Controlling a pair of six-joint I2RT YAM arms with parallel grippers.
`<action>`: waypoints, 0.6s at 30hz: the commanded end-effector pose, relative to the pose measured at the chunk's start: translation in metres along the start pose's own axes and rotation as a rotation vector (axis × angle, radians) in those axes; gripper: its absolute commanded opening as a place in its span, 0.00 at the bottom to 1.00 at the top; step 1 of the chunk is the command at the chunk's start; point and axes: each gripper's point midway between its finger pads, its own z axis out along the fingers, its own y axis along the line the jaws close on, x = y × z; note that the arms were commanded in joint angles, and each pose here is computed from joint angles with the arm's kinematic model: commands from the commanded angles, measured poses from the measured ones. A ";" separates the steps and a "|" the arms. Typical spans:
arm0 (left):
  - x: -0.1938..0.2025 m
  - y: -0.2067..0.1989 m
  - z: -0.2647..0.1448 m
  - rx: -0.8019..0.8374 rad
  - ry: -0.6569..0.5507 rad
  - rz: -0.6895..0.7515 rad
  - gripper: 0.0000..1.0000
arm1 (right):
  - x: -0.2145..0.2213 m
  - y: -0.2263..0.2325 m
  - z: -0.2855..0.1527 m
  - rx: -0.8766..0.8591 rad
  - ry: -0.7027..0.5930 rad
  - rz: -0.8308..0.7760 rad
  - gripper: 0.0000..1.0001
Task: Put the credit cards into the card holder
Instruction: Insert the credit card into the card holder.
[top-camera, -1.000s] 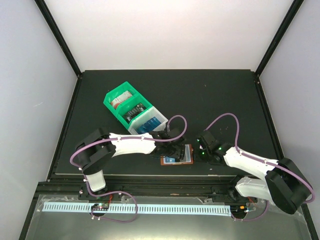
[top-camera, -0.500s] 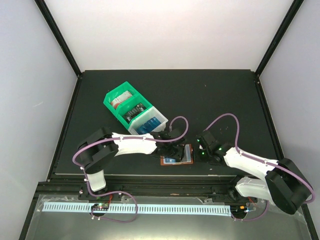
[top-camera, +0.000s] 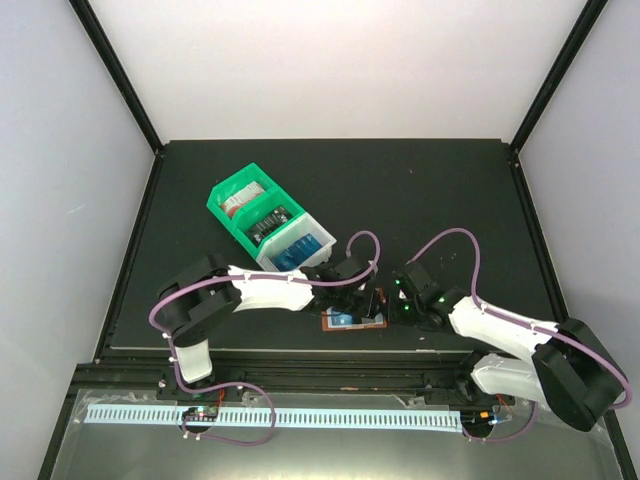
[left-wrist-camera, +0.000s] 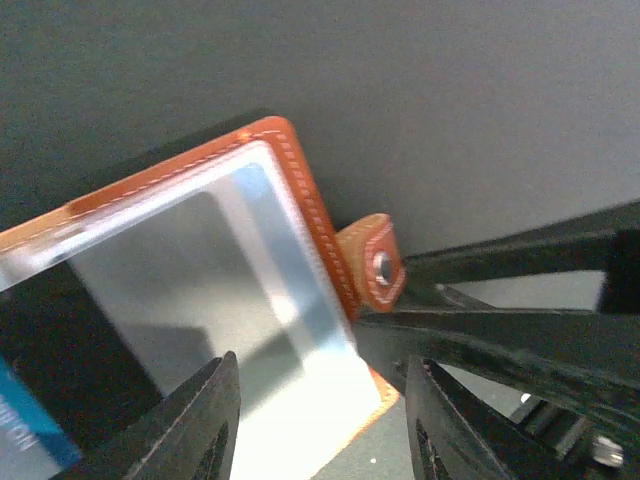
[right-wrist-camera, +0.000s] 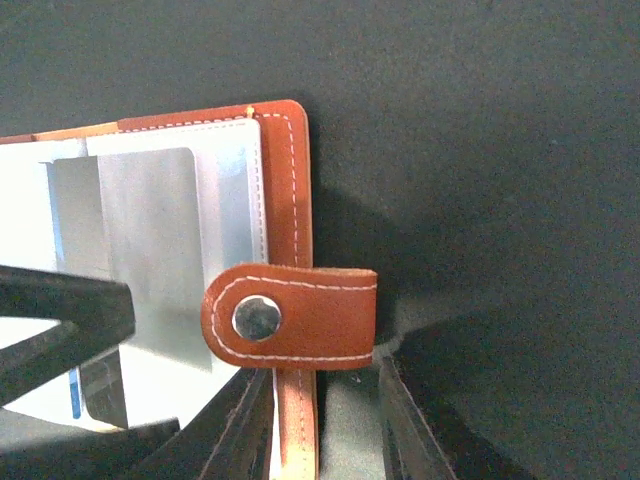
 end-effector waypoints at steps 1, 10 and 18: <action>-0.009 0.017 -0.019 -0.090 -0.084 -0.058 0.49 | 0.009 -0.006 -0.002 0.008 0.019 0.012 0.33; 0.014 0.047 -0.027 -0.214 -0.024 -0.141 0.56 | 0.015 0.002 -0.011 -0.042 0.035 -0.002 0.39; 0.026 0.046 -0.009 -0.206 0.060 -0.168 0.51 | 0.022 0.004 -0.002 -0.057 0.077 -0.003 0.39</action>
